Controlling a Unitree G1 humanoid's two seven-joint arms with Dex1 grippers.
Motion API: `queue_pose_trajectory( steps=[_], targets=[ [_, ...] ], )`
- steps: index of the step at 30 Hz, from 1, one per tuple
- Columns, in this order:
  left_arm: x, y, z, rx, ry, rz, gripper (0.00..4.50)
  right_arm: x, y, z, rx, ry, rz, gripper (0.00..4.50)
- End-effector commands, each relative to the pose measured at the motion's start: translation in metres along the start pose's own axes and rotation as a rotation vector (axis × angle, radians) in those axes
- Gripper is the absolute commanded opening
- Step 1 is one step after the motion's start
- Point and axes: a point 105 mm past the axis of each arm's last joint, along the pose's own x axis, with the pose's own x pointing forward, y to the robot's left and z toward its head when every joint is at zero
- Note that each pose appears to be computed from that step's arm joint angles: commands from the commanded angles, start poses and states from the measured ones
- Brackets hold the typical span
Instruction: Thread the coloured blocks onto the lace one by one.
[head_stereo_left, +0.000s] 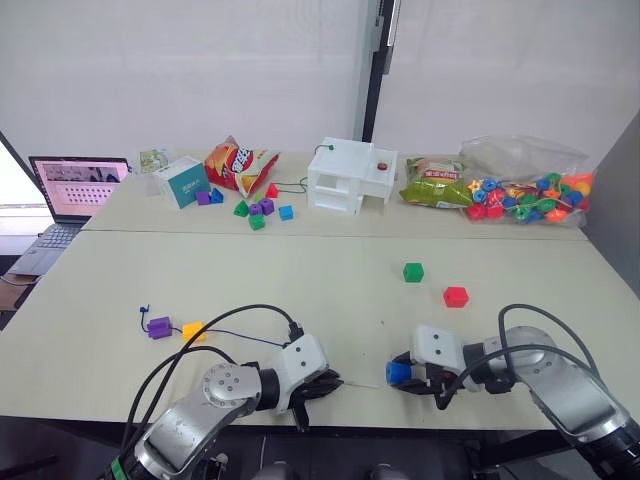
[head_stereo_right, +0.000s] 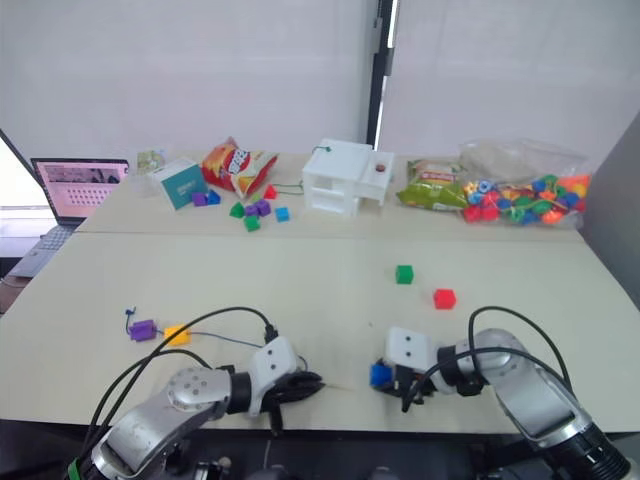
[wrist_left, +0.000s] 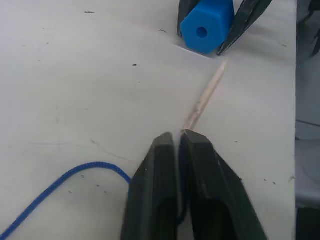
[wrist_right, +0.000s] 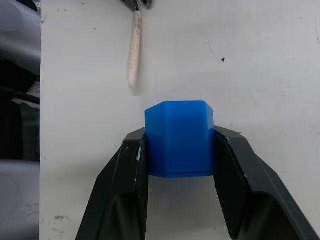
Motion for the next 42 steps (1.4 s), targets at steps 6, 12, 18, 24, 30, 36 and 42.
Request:
queue_pose_trajectory(
  steps=[6,12,18,24,30,36,42],
  targets=[
    [-0.005,0.007,0.014,0.057,-0.032,-0.022,2.79,0.015,0.009,-0.006,0.031,0.012,0.029,1.3],
    [-0.007,0.007,0.026,0.13,-0.066,-0.087,2.79,0.015,0.007,-0.008,0.038,0.018,0.015,1.3],
    [-0.006,0.01,0.035,0.231,-0.104,-0.198,2.79,0.016,0.003,-0.007,0.042,0.017,-0.01,1.3],
    [-0.004,0.011,0.027,0.315,-0.106,-0.355,2.79,0.017,0.0,-0.006,0.042,0.015,-0.028,1.3],
    [0.005,0.016,0.007,0.363,-0.062,-0.474,2.79,0.015,-0.002,-0.006,0.042,0.021,-0.046,1.3],
    [0.019,0.02,-0.006,0.372,0.015,-0.488,2.79,0.01,-0.001,-0.004,0.051,0.023,-0.062,1.3],
    [0.022,0.015,-0.016,0.364,0.067,-0.506,1.66,0.006,0.001,-0.004,0.062,0.028,-0.065,1.3]
  ],
)
